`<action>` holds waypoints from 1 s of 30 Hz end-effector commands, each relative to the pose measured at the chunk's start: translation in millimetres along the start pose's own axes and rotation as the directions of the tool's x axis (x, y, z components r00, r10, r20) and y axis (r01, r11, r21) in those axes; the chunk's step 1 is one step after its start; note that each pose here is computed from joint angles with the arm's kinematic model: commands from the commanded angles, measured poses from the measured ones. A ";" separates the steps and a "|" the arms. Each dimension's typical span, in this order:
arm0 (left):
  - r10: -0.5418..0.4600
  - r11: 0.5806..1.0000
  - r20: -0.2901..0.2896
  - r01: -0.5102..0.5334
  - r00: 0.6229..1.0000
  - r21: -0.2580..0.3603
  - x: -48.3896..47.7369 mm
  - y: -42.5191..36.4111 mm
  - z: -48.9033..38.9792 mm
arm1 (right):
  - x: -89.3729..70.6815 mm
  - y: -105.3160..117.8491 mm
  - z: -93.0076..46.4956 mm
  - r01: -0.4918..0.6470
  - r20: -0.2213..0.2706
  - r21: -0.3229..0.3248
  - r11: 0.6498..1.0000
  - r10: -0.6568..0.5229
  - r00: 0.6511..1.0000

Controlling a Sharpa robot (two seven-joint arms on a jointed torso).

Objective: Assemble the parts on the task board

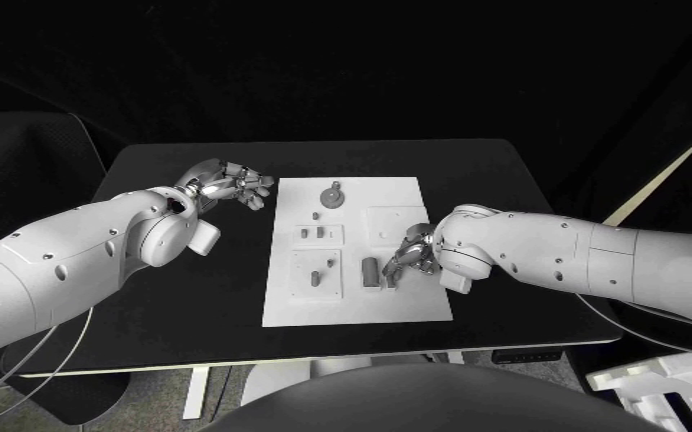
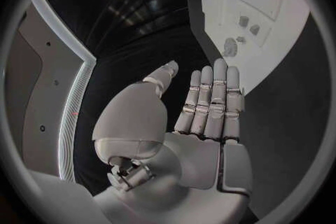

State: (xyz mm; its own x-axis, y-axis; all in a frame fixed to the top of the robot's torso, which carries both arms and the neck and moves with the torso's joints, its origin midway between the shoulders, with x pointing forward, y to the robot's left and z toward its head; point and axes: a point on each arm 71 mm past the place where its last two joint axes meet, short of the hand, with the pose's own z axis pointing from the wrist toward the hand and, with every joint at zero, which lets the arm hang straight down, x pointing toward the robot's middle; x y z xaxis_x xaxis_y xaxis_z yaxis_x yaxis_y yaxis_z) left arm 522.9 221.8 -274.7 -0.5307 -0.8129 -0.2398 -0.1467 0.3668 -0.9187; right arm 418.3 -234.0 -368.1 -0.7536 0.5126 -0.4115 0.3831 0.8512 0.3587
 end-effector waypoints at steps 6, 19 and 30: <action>0.000 1.000 -0.013 0.000 1.000 0.008 1.8 -1.5 0.3 | 2.7 1.1 -1.1 0.008 -0.022 -0.029 1.000 -0.009 1.000; 0.000 1.000 -0.011 0.000 1.000 0.008 0.8 -1.1 -0.4 | 3.7 -3.9 -10.3 0.041 -0.029 -0.055 0.998 -0.043 0.999; 0.000 1.000 -0.013 0.001 1.000 0.008 1.1 -1.2 -0.3 | 7.2 -5.3 -10.1 0.086 -0.033 -0.057 0.995 -0.088 0.996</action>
State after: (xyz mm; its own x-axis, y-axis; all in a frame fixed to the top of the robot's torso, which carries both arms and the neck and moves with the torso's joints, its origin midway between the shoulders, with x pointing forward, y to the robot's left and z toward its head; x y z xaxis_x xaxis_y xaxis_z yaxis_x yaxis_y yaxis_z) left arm 522.7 223.4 -274.7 -0.5292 -0.8137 -0.2407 -0.1482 0.3679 -0.9180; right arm 405.9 -237.5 -363.9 -0.7821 0.4742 -0.4043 0.3287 0.8651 0.3788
